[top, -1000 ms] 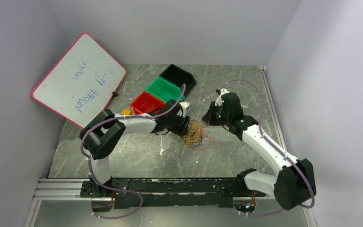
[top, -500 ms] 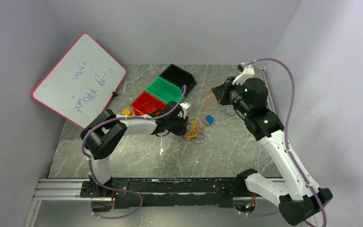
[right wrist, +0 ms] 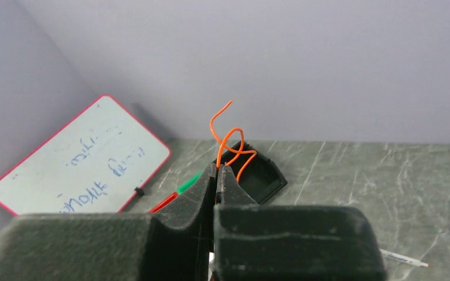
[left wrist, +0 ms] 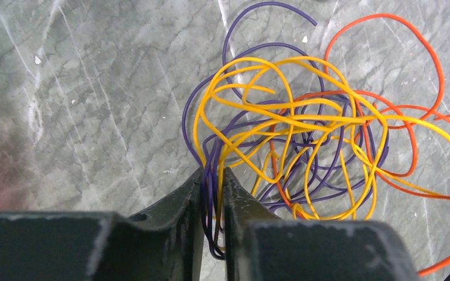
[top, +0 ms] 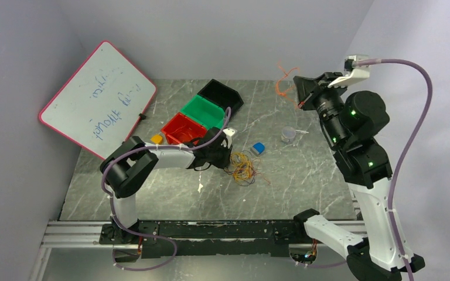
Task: Untangle the cables
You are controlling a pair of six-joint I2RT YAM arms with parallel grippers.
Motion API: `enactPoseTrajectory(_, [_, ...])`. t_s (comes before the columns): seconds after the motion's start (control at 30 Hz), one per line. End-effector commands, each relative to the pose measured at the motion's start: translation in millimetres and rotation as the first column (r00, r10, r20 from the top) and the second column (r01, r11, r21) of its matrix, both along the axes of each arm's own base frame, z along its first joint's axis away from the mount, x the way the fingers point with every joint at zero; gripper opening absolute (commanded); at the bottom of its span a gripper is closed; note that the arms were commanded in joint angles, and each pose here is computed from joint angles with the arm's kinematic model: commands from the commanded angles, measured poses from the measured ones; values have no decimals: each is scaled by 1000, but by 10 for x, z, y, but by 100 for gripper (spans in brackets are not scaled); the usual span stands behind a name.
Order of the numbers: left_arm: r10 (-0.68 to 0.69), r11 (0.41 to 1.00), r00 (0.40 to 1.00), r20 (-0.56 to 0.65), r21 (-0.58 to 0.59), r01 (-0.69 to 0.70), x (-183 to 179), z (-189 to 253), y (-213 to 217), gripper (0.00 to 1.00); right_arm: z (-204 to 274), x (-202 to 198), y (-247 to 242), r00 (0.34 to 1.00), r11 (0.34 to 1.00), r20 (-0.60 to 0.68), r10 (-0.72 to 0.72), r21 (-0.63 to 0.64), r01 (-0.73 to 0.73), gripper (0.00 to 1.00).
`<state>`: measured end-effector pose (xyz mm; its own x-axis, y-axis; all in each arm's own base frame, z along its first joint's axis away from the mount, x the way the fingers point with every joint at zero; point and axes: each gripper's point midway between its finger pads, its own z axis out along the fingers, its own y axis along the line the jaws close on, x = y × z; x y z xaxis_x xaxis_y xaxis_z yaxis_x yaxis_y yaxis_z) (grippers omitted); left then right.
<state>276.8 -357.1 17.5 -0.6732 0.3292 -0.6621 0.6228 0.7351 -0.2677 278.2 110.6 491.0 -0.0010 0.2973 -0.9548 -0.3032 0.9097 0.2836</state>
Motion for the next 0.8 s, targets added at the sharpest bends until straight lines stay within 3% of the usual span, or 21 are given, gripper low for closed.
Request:
enactPoseTrajectory(0.0, [8, 999, 1000, -19, 44, -7, -127, -101, 96, 26, 9, -7, -112, 999, 997, 1, -51, -58, 51, 0])
enactPoseTrajectory(0.13, [3, 1000, 1000, 29, -25, -3, -96, 259, 22, 42, -202, 41, -74, 998, 997, -37, -43, -71, 40, 0])
enactPoseTrajectory(0.37, [-40, 977, 977, 211, -196, 83, -39, 1296, -120, 62, -741, 99, 75, 988, 992, -151, 17, -120, -36, 0])
enactPoseTrajectory(0.77, [54, 870, 904, 424, -464, 165, -236, 2755, 51, 72, -1183, -72, 492, 944, 937, -169, 282, -163, -309, 0])
